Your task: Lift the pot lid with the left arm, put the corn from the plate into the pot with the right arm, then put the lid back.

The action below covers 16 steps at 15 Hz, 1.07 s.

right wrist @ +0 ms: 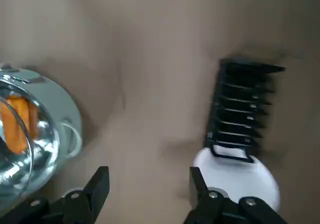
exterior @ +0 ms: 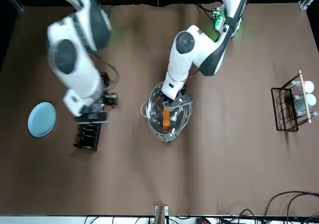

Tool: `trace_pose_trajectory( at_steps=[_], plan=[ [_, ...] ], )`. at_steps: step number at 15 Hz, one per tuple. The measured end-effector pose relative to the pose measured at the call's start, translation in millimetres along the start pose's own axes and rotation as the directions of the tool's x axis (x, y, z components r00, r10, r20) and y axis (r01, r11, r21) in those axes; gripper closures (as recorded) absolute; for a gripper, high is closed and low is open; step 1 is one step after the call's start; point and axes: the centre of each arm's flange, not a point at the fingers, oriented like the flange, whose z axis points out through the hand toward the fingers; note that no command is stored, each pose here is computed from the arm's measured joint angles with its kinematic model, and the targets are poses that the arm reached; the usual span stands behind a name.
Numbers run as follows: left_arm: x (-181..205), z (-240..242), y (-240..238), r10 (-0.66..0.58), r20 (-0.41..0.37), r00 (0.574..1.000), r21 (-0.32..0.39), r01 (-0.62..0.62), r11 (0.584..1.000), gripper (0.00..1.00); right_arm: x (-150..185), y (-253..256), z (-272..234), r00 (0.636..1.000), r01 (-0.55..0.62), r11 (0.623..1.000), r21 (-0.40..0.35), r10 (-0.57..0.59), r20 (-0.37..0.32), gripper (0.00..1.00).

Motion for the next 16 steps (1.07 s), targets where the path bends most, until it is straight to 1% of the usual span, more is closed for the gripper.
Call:
trace_pose_trajectory(
  at_steps=[2,3,4,6,7,8,10,11,14,16],
  plan=[
    [-10.8,7.8,8.9,0.017,0.008,1.000,0.003,-0.017,1.000,0.49,-3.0,59.2,-26.8,1.000,0.016,0.999,0.041,-0.016,0.007,0.26],
    [-15.2,13.3,12.5,0.025,0.013,1.000,0.007,-0.025,1.000,0.49,-17.7,116.1,-54.4,1.000,0.011,0.997,0.076,-0.011,-0.010,0.19],
    [-15.1,15.9,12.7,0.025,0.015,1.000,0.009,-0.025,1.000,0.49,-29.2,139.2,-66.6,1.000,0.016,0.996,0.084,-0.014,-0.021,0.19],
    [-13.1,22.0,11.2,0.032,0.008,0.999,0.023,-0.032,0.999,0.49,-54.1,174.2,-80.6,0.998,0.063,0.994,0.086,-0.061,-0.032,0.19],
    [-13.2,25.2,11.0,0.041,0.000,0.999,0.033,-0.041,0.999,0.49,-65.1,187.0,-83.0,0.996,0.089,0.992,0.085,-0.086,-0.031,0.16],
    [-13.9,27.7,11.4,0.039,-0.011,0.999,0.043,-0.039,0.998,0.49,-74.4,196.3,-83.3,0.994,0.104,0.991,0.084,-0.102,-0.028,0.09],
    [-16.4,29.7,13.0,0.031,-0.035,0.999,0.059,-0.029,0.998,0.49,-85.6,202.8,-83.9,0.993,0.116,0.990,0.084,-0.114,-0.023,0.07],
    [-16.9,31.0,13.2,0.030,-0.039,0.999,0.064,-0.027,0.998,0.49,-88.4,203.4,-83.6,0.993,0.117,0.990,0.083,-0.115,-0.021,0.02],
    [-16.2,31.1,13.0,0.027,-0.041,0.999,0.065,-0.024,0.998,0.49,-92.9,204.8,-81.6,0.993,0.115,0.990,0.084,-0.115,0.004,0.01],
    [-15.0,31.4,13.1,0.025,-0.042,0.999,0.064,-0.023,0.998,0.49,-96.2,205.7,-86.0,0.993,0.114,0.990,0.083,-0.114,-0.002,0.01]
  ],
)
